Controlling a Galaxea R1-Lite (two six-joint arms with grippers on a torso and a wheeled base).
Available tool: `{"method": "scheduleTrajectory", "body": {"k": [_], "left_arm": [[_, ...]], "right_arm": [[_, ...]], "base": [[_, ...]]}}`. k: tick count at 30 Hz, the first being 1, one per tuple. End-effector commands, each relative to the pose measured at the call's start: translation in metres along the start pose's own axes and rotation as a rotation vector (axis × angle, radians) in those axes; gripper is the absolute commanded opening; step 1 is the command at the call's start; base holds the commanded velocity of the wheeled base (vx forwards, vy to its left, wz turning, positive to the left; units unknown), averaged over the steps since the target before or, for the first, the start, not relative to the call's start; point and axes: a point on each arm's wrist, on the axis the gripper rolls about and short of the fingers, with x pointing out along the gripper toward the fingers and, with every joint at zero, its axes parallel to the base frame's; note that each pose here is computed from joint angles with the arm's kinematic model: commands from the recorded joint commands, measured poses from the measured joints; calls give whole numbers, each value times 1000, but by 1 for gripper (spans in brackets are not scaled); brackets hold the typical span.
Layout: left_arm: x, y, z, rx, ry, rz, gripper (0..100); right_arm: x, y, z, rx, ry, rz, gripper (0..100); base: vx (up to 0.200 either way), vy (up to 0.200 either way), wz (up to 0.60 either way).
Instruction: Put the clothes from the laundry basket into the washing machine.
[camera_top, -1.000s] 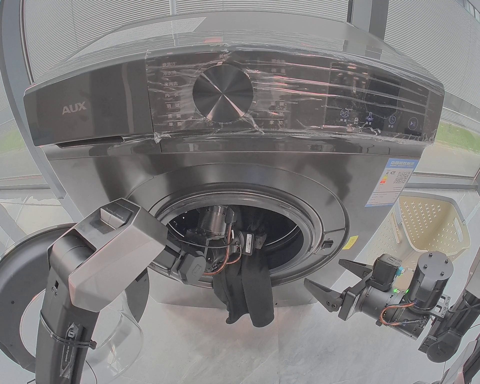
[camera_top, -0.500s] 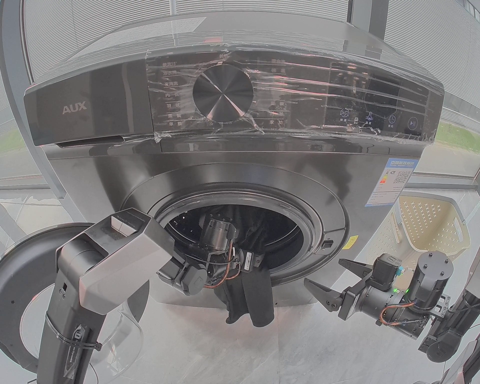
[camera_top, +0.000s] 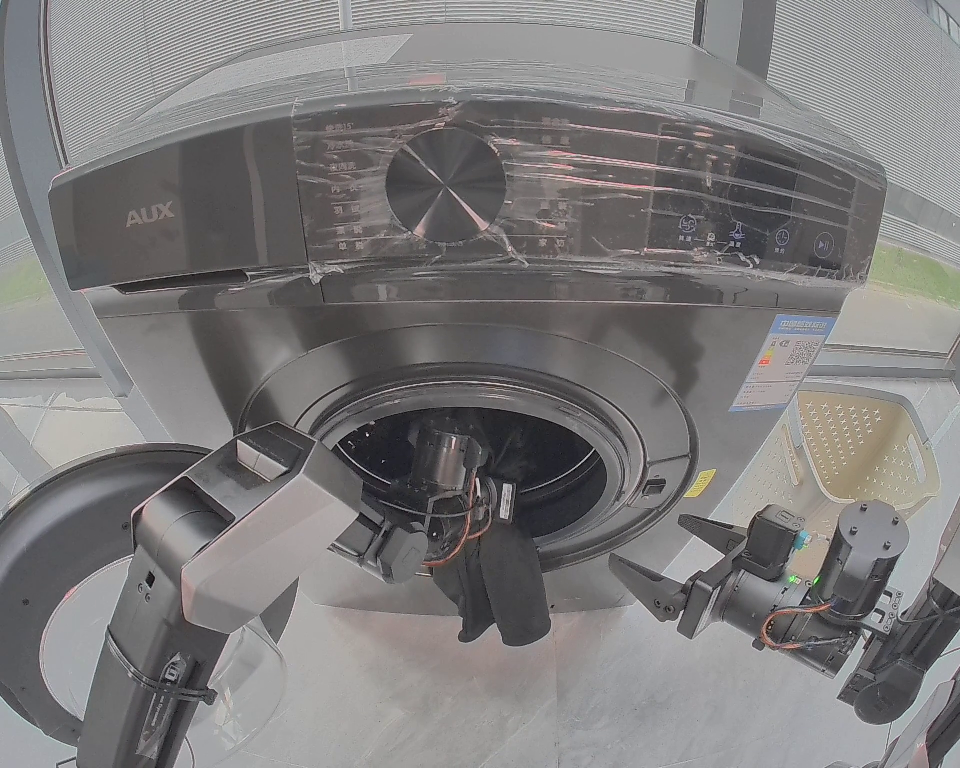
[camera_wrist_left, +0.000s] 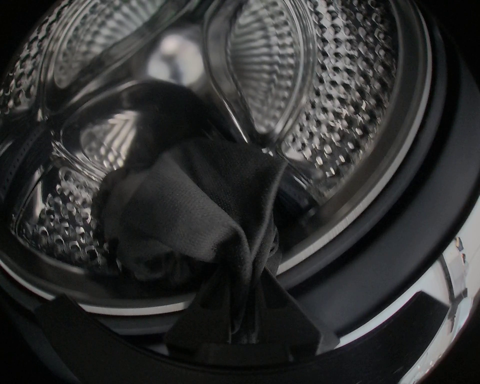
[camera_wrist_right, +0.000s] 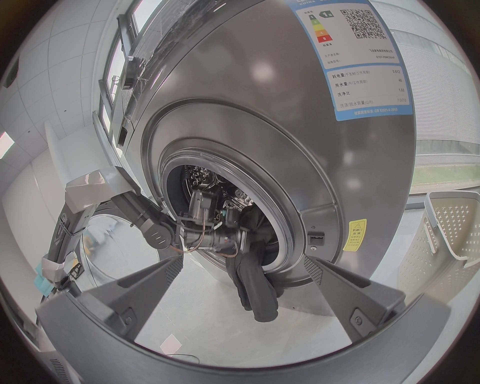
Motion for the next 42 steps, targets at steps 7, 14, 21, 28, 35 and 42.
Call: {"method": "scheduleTrajectory", "body": {"k": [7,14,21,28,35,42], "left_arm": [[13,25,32,-55,-190,94,0],[10,23,33,-81,-196,87,100],[-21,-6,20,-47,-67,19,100],[-33,-11,-7,-16,65,-29,100],[-22,-6,-27,5,111,-17,0],[-14,-5,-32,5,106,-13,0]], "right_arm": [[0,-2,2,-15,-8,-7,100],[0,-2,1,-14,-5,-7,100],[0,-2,1,-14,-6,-8,100],[0,0,1,-15,-3,-1,100],[0,0,0,-15,-1,2,100],[0,0,1,-15,-5,1,100]], "base": [[0,0,0],[0,0,0],[0,0,0],[0,0,0],[0,0,0],[0,0,0]]}}
